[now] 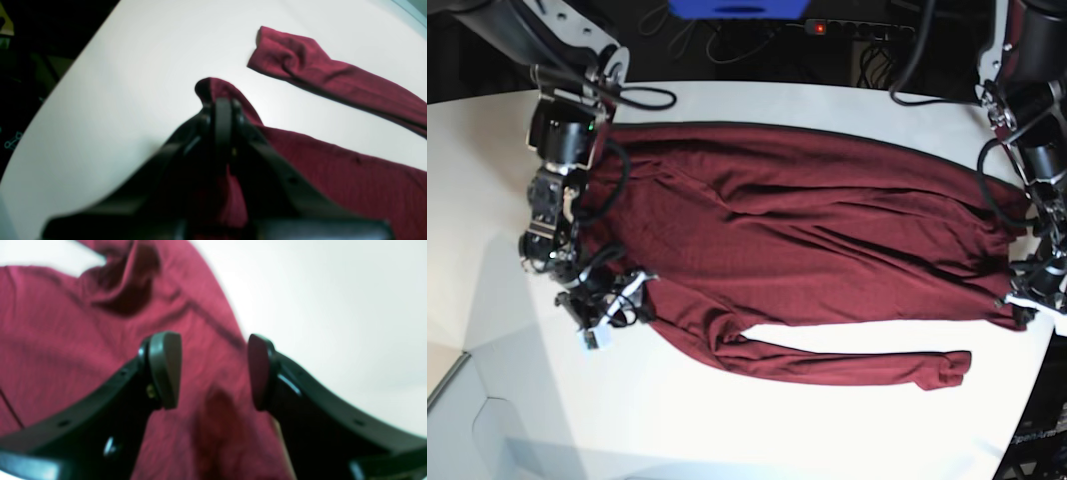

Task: Layout the t-shirt on the table in an organized manner, then fold the t-shirt properly
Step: 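Move the right gripper along the shirt side toward the hem and grasp, then fold the held hem side over toward the collar edge with both grippers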

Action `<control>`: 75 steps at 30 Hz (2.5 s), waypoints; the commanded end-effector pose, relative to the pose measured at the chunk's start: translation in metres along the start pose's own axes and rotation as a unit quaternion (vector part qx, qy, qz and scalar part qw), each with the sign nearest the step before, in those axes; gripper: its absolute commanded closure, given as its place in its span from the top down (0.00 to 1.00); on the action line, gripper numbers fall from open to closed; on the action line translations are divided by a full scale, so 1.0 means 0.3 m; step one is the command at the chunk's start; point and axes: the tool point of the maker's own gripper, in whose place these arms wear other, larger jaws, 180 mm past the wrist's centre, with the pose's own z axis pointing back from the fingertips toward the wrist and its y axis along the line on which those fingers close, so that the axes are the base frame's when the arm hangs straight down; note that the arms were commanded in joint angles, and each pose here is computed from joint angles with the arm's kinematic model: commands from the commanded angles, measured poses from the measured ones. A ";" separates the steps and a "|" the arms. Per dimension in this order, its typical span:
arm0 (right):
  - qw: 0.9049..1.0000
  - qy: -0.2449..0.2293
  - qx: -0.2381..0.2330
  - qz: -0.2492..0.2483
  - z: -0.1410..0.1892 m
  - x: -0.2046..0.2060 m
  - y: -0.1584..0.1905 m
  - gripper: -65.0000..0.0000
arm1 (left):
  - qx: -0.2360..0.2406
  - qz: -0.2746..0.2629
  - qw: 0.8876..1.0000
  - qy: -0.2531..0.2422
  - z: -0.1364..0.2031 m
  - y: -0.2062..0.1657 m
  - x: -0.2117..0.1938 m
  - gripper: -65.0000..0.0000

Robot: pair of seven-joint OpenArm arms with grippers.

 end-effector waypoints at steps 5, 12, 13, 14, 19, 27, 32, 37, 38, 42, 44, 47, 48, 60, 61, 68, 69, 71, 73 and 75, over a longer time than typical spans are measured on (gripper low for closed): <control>0.999 -0.048 0.004 -0.005 -0.020 0.111 -0.036 0.50 | -0.001 -0.002 0.999 -0.046 0.003 0.009 0.124 0.00; 0.998 -0.048 0.014 -0.027 -0.040 0.049 -0.027 0.50 | -0.001 -0.002 0.999 -0.046 0.003 0.009 0.124 0.00; 0.999 -0.039 0.012 -0.030 -0.039 0.025 -0.039 0.50 | -0.001 -0.002 0.999 -0.046 0.003 0.009 0.124 0.00; 0.999 -0.033 0.013 -0.034 -0.040 0.011 -0.042 0.50 | -0.001 -0.002 0.999 -0.046 0.003 0.009 0.124 0.00; 0.999 -0.028 0.014 -0.038 -0.042 -0.006 -0.043 0.49 | 0.000 -0.002 0.999 -0.045 0.004 0.010 0.121 0.00; 0.999 -0.028 0.014 -0.037 -0.042 -0.006 -0.043 0.10 | -0.001 -0.001 0.999 -0.045 0.003 0.007 0.120 0.00; 0.999 -0.023 0.016 -0.030 -0.043 -0.014 -0.038 0.00 | 0.000 -0.001 0.999 -0.044 0.004 0.010 0.115 0.00; 0.999 -0.040 0.006 -0.014 -0.020 0.038 -0.070 0.00 | -0.005 0.000 0.999 -0.047 0.008 0.005 0.120 0.00; 0.999 -0.047 0.001 -0.007 -0.009 0.058 -0.079 0.00 | -0.006 -0.001 0.999 -0.047 0.009 0.004 0.120 0.00; 0.997 -0.076 -0.018 0.026 0.050 0.114 -0.094 0.00 | -0.006 -0.009 0.999 -0.053 0.020 0.006 0.135 0.00; 0.995 -0.088 -0.026 0.041 0.085 0.132 -0.093 0.00 | -0.006 -0.021 0.998 -0.065 0.035 0.001 0.163 0.00; 0.992 -0.108 -0.031 0.057 0.126 0.151 -0.057 0.00 | -0.008 -0.046 0.996 -0.081 0.070 -0.013 0.186 0.00; 0.991 -0.110 -0.034 0.063 0.142 0.147 -0.053 0.00 | -0.008 -0.052 0.995 -0.085 0.078 -0.014 0.191 0.00; 0.987 -0.142 -0.032 0.063 0.280 0.097 0.031 0.00 | 0.014 -0.037 0.995 -0.093 0.119 0.054 0.181 0.00; 0.987 -0.143 -0.033 0.064 0.288 0.095 0.036 0.00 | 0.014 -0.037 0.995 -0.093 0.119 0.054 0.181 0.00; 0.987 -0.139 -0.037 0.073 0.332 0.063 0.052 0.00 | 0.017 -0.039 0.996 -0.075 0.130 0.068 0.118 0.00; 0.987 -0.138 -0.037 0.073 0.334 0.060 0.053 0.00 | 0.016 -0.038 0.996 -0.074 0.127 0.063 0.113 0.00; 0.988 -0.134 -0.034 0.066 0.342 0.033 0.057 0.00 | 0.012 -0.032 0.997 -0.069 0.122 0.047 0.087 0.00; 0.988 -0.142 -0.027 0.048 0.355 0.023 0.060 0.00 | 0.014 -0.033 0.998 -0.060 0.130 0.058 0.056 0.00; 0.988 -0.146 -0.031 0.038 0.376 0.018 0.034 0.00 | 0.015 -0.033 0.998 -0.058 0.131 0.058 0.047 0.00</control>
